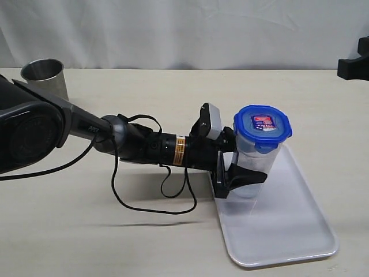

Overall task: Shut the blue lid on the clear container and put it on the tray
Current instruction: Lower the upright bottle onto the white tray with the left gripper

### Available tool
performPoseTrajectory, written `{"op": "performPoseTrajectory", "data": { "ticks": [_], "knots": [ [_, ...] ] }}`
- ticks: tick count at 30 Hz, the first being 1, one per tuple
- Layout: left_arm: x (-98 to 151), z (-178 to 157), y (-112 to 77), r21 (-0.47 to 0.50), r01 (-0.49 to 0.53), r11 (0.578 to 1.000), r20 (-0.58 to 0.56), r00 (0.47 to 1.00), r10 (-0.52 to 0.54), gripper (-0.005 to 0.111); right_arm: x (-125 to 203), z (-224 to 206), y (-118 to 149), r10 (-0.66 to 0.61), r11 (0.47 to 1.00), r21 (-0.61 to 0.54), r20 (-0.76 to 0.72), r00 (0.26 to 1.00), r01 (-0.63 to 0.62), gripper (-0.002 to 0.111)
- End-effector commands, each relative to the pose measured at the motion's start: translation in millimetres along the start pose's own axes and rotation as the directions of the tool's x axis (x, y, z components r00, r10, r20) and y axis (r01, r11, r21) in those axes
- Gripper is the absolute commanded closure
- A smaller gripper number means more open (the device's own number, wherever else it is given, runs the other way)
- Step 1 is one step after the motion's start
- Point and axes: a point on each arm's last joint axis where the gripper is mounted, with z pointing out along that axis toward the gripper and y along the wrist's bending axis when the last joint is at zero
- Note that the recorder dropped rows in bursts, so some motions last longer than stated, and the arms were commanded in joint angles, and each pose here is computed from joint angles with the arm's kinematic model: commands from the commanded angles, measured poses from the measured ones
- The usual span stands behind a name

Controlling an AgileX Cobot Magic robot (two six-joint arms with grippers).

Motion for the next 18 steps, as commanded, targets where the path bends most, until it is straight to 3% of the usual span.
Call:
{"op": "performPoseTrajectory", "data": {
  "ticks": [1,10,15,18],
  "knots": [
    [-5.0,-3.6,-2.1,0.051,-0.028,0.998,0.006,1.0,0.028,0.031,3.0,0.1,-1.2,0.011,1.0,0.004,-0.014,1.0,-0.011,0.104],
    [-3.5,-6.2,-2.3,0.071,-0.048,0.996,-0.018,0.999,0.049,0.03,3.2,0.0,-1.1,0.011,1.0,0.003,-0.016,1.0,-0.011,0.104],
    [-1.5,-6.0,2.9,0.015,-0.037,0.999,-0.042,0.998,0.037,0.005,3.2,0.0,-1.1,0.011,1.0,0.003,-0.016,1.0,-0.011,0.104],
    [0.8,-7.4,2.9,0.025,-0.048,0.999,-0.066,0.997,0.05,0.002,3.2,0.0,-1.1,0.011,1.0,0.003,-0.016,1.0,-0.011,0.104]
  ]
}}
